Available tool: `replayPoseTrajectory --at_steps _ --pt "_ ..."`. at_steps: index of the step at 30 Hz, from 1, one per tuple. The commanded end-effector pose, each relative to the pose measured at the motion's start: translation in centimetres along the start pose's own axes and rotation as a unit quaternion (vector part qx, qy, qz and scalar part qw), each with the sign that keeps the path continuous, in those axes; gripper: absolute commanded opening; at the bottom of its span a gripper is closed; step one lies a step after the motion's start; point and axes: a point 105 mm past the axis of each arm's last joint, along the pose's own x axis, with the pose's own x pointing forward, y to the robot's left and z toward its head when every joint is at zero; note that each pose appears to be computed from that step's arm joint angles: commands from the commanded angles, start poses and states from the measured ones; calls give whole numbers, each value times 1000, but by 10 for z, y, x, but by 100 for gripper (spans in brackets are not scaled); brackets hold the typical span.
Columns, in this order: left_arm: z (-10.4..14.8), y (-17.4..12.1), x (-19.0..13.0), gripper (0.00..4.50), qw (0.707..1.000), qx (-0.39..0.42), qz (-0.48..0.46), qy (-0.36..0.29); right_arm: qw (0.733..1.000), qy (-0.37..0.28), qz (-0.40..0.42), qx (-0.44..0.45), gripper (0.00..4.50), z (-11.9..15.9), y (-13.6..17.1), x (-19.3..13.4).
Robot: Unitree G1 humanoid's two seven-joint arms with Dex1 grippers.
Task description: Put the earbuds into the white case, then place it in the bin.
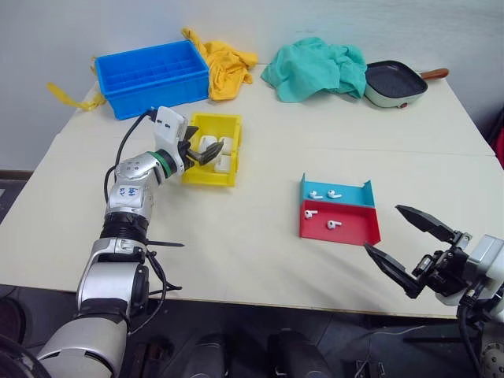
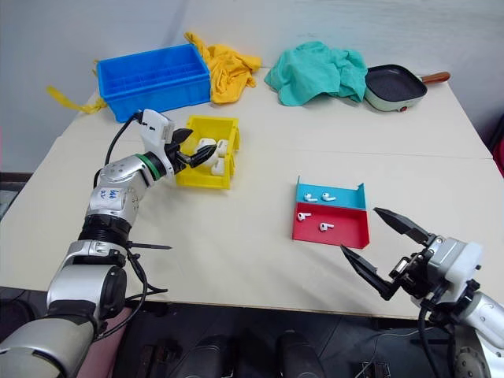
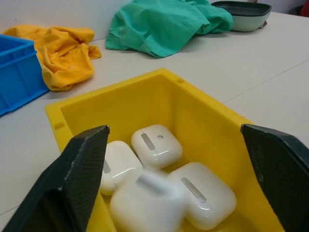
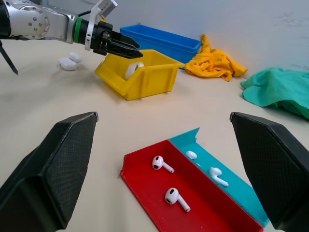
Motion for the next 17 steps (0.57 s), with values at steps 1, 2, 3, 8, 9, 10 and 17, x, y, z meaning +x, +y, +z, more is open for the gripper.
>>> replayPoseTrajectory --at_steps 1,2,3,8,9,10,17 --pt "36 -11 -34 443 994 34 -62 -80 1000 4 -1 -24 450 4 -13 -8" --pt "39 -15 -49 443 992 45 -81 -92 1000 9 5 -25 450 3 -15 -10" --pt "37 -20 -67 443 989 59 -102 -88 999 16 13 -27 450 1 -17 -13" --pt "9 -24 -143 443 989 121 -87 2 995 57 69 -35 450 -10 -22 -24" --pt "-2 -28 -162 443 990 115 -81 24 994 69 81 -37 450 -14 -23 -27" --pt "-13 -31 -177 443 990 114 -69 51 992 79 90 -37 450 -17 -26 -30" --pt "-59 -45 -225 443 978 121 -25 167 986 104 124 -32 450 -26 -29 -40"
